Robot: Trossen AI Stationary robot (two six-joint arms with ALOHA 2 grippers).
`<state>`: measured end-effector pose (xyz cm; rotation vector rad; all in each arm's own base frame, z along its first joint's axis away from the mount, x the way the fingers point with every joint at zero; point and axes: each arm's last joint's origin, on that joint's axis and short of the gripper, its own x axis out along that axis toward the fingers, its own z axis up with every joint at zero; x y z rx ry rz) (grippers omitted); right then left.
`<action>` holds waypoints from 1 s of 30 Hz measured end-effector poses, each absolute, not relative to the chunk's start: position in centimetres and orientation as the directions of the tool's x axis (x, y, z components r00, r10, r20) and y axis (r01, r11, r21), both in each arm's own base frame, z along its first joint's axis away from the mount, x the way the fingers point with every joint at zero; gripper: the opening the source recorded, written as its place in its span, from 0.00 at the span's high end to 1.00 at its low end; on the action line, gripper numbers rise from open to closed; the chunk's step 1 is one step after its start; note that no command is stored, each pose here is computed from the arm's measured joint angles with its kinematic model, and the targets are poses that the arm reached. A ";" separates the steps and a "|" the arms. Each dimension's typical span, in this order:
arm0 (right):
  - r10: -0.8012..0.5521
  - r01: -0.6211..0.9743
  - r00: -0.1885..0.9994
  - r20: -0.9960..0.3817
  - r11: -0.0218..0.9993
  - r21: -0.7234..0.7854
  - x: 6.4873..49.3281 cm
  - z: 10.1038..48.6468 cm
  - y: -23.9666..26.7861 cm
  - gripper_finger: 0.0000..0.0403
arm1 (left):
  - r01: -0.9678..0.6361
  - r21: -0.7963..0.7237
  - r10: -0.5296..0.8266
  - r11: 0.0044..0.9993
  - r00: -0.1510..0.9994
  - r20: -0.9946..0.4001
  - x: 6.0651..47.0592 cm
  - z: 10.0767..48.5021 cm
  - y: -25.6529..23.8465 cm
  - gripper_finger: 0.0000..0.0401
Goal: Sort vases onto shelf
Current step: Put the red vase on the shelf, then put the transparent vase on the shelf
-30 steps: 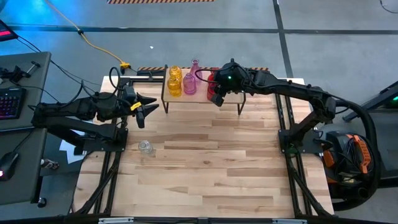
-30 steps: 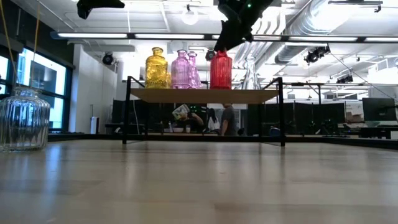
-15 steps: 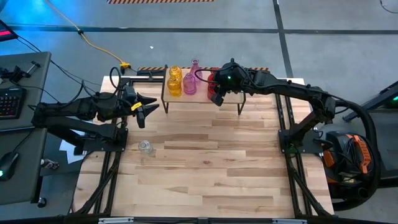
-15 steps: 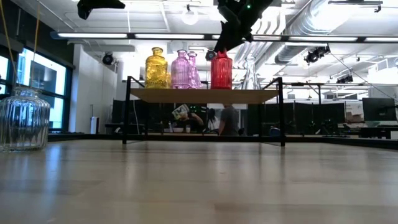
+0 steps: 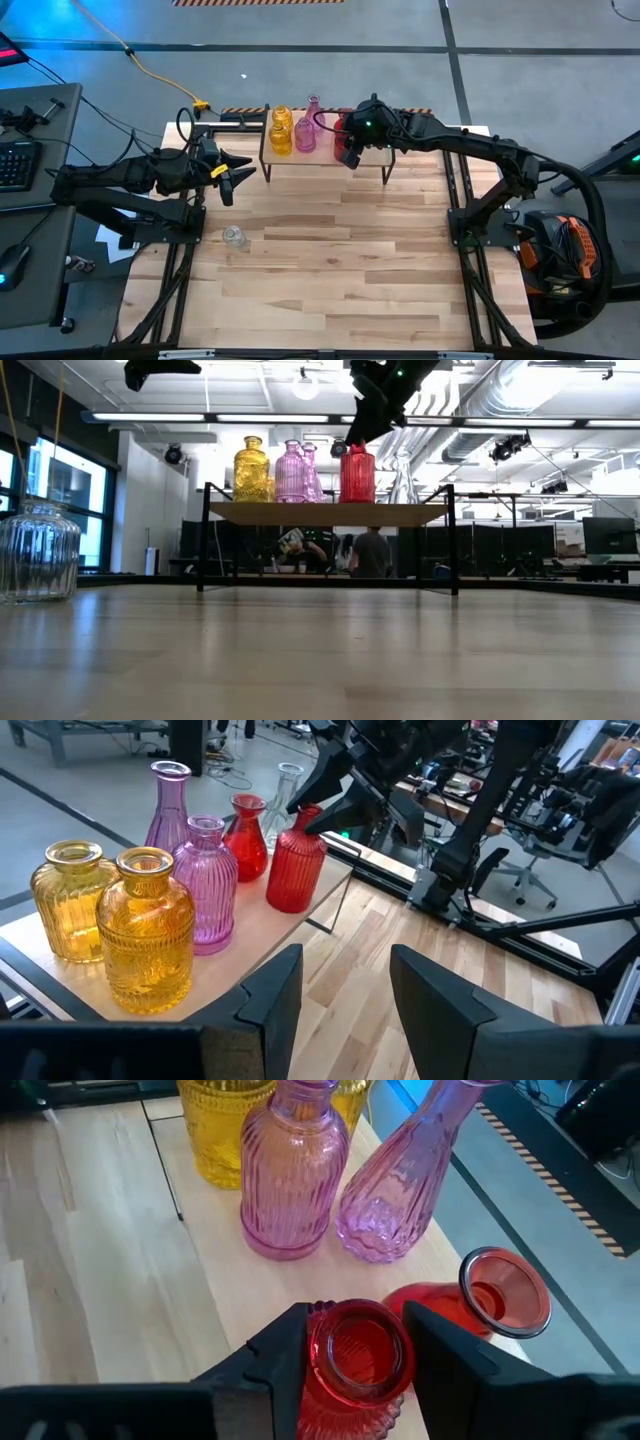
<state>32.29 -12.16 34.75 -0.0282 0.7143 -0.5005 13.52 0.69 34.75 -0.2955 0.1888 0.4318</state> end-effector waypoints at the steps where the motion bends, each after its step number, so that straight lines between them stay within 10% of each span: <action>1: -0.450 0.431 0.642 -0.620 0.881 -0.193 32.3 34.8 -12.2 0.66 | -0.437 -0.241 0.383 0.867 0.892 -0.241 13.5 34.7 0.7 0.64; 30: -0.471 0.435 0.736 -0.487 0.879 -0.194 32.3 40.8 -11.0 0.65 | -0.379 -0.252 0.315 0.890 0.913 -0.260 13.6 34.6 0.5 0.64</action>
